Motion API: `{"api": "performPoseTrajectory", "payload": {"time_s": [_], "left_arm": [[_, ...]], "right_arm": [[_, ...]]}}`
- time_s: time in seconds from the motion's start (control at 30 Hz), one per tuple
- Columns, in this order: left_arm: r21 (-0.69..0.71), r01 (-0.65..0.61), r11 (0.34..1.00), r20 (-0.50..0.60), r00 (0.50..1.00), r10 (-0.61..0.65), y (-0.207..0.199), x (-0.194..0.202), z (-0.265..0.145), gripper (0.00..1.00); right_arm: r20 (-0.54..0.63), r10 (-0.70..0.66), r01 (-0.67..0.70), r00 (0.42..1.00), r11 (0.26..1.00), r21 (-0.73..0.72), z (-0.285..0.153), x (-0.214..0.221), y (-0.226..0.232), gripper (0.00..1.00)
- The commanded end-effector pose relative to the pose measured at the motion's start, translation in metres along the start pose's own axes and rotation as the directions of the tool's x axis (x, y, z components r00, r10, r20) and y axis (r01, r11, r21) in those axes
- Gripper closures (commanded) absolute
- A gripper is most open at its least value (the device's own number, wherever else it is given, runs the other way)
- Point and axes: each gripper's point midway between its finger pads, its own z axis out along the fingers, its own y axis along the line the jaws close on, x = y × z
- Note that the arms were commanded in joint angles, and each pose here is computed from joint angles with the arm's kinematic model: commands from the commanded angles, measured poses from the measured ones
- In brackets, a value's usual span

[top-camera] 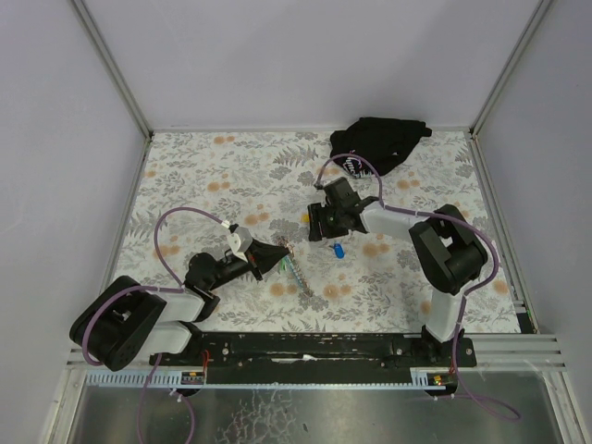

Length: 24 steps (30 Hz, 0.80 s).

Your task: Put the keys on the keyring

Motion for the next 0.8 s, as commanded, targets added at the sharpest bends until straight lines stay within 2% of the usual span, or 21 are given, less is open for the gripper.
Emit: {"api": "performPoseTrajectory", "payload": {"time_s": [0.0, 0.33, 0.77], "left_arm": [[0.009, -0.055, 0.998, 0.072, 0.996, 0.054, -0.001, -0.021, 0.002, 0.96], [0.013, -0.056, 0.998, 0.075, 0.996, 0.055, -0.002, -0.023, 0.002, 0.96], [0.020, -0.054, 0.998, 0.072, 0.996, 0.053, -0.003, -0.022, 0.003, 0.96]], "right_arm": [[-0.099, 0.053, -0.036, 0.994, 0.985, 0.167, -0.002, 0.031, -0.050, 0.36], [-0.145, 0.065, -0.026, 0.987, 0.967, 0.255, -0.026, 0.049, -0.072, 0.38], [-0.263, -0.082, 0.172, 0.961, 0.925, 0.339, -0.023, 0.063, -0.073, 0.37]]}}
